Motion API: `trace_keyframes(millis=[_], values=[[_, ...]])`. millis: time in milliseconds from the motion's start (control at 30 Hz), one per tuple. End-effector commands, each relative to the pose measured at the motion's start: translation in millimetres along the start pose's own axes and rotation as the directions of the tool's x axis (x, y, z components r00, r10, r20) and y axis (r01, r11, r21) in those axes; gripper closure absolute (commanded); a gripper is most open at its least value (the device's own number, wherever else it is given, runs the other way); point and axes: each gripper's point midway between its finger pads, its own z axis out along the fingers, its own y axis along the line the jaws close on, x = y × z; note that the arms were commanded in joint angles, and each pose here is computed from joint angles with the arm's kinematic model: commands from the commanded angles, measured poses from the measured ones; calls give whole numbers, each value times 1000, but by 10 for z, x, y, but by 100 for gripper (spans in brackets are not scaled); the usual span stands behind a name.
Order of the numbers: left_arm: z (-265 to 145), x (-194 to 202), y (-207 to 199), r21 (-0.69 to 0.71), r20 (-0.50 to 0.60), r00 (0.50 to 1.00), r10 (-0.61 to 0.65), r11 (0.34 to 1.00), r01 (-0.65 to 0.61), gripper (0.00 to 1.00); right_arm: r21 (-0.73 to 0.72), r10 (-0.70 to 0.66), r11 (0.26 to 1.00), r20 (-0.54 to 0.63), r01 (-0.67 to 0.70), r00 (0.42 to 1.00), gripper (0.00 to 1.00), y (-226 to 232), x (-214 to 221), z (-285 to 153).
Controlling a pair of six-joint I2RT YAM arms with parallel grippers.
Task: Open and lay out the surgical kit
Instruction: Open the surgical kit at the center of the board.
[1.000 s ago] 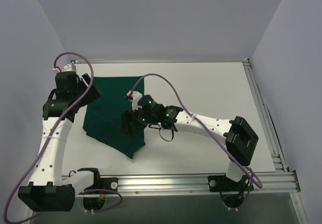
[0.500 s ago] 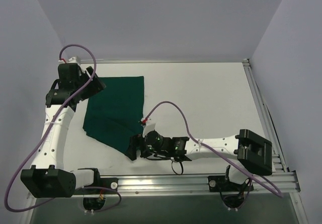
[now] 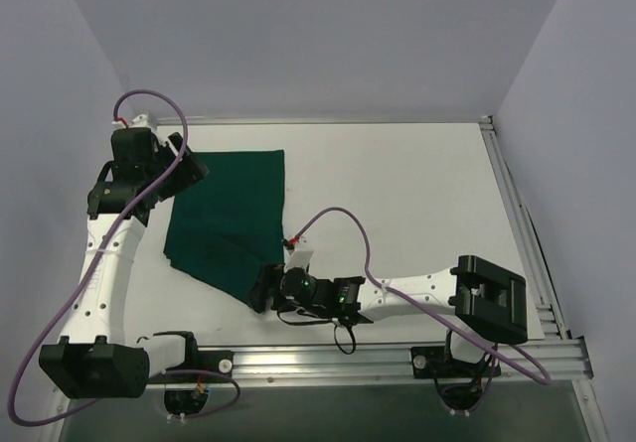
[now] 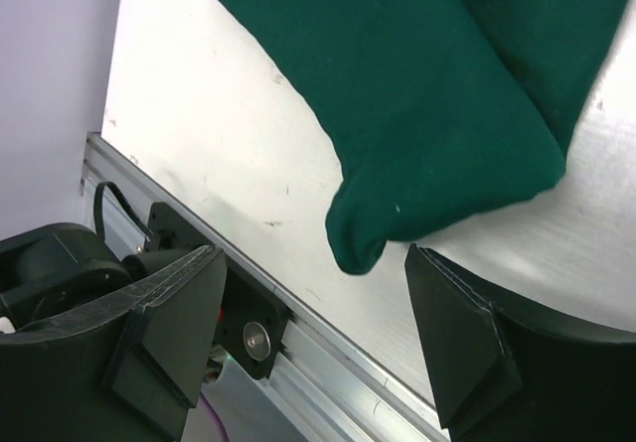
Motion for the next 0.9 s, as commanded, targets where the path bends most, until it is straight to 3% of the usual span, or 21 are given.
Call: trace_keyframes(millis=[0,300,533,867], values=[[-75,-104,-12,10,48,999,18,1000,-18,26,48,41,998,21,-42,999,26,-50,54,-83],[-28,-65,-42,30,32,999,2,1000,-3,26,102,57,993,-8,-56,998,30,-73,260,-42],[-55,-100,-70,37,33,999,18,999,-19,25,115,69,990,62,-76,996,36,-57,117,88],[-37,-68,-80,49,23,1000,20,999,-21,25,108,82,990,36,-86,996,38,-28,142,334]])
